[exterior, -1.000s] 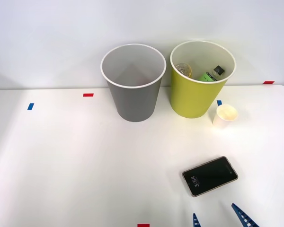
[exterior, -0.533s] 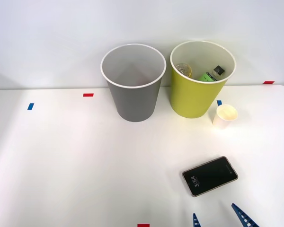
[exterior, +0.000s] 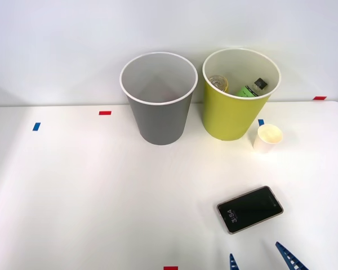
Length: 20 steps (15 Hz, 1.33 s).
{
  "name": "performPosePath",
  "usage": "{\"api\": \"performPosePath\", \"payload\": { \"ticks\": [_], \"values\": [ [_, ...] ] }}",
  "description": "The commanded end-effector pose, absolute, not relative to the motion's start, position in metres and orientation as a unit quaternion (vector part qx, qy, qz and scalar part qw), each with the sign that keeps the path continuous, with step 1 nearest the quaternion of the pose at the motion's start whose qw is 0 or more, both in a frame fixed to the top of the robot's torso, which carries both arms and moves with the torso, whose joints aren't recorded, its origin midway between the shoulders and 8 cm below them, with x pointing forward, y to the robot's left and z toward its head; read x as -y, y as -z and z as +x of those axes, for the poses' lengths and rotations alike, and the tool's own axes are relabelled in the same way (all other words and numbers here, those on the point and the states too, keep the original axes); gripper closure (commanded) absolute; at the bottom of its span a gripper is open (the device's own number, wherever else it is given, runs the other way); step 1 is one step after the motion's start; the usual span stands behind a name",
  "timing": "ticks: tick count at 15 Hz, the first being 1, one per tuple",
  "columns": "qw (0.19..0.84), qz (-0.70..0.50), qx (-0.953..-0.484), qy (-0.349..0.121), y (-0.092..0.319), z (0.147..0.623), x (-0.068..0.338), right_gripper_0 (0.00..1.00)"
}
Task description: Put cans in the gray bin, plastic bottles in the light green bin
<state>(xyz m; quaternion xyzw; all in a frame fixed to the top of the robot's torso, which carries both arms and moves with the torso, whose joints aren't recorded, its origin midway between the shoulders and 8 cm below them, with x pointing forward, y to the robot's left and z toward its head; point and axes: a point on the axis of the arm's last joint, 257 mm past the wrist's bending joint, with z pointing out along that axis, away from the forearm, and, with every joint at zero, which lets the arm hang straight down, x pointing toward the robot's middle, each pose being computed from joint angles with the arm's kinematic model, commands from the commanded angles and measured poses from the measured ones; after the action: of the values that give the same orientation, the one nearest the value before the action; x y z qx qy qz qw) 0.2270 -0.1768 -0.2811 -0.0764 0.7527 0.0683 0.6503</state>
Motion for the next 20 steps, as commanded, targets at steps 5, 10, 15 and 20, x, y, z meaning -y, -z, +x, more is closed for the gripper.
{"api": "performPosePath", "payload": {
  "ticks": [5,10,15,20],
  "values": [
    [0.65,-0.076,-0.753,-0.068,0.2811,0.227,0.1767,0.0],
    [0.65,-0.076,-0.753,-0.068,0.2811,0.227,0.1767,0.0],
    [0.65,-0.076,-0.753,-0.068,0.2811,0.227,0.1767,0.0],
    [0.65,-0.076,-0.753,-0.068,0.2811,0.227,0.1767,0.0]
  ]
}}
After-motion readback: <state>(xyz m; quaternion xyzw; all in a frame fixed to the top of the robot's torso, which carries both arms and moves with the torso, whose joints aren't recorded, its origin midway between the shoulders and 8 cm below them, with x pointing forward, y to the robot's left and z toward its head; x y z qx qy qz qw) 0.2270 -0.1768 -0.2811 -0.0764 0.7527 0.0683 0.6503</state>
